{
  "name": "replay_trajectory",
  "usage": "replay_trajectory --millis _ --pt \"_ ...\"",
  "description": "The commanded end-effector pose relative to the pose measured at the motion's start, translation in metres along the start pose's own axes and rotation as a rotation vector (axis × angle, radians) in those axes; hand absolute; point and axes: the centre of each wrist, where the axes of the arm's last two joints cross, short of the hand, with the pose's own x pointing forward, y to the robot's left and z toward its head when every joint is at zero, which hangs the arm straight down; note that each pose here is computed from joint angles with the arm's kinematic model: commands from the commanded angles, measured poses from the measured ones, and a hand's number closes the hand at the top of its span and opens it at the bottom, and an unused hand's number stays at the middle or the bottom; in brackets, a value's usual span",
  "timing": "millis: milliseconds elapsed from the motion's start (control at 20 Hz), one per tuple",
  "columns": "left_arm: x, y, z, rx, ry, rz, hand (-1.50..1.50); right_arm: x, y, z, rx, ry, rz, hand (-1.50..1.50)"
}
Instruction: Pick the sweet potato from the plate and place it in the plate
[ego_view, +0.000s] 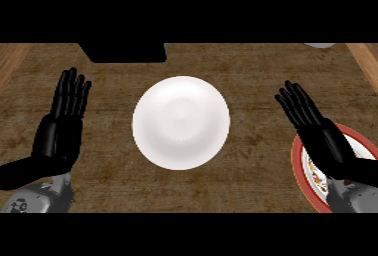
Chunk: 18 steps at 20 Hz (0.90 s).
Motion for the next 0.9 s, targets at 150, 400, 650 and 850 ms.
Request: replay_trajectory --millis 150,400,650,850 --pt "-0.025 0.019 -0.006 -0.021 0.208 -0.189 0.0 -0.013 0.03 -0.005 -0.008 0.083 0.272 -1.5" --pt "-0.04 0.03 0.01 -0.047 0.318 -0.236 0.0 0.029 -0.05 0.001 0.268 0.127 1.072 1.5" --pt "-0.039 0.016 -0.009 -0.052 0.36 -0.261 0.0 -0.066 -0.015 0.107 0.145 0.213 0.963 -1.5" --pt "-0.028 0.03 -0.028 -0.041 0.377 -0.264 0.0 -0.059 -0.025 0.129 0.166 0.122 1.172 -1.5"
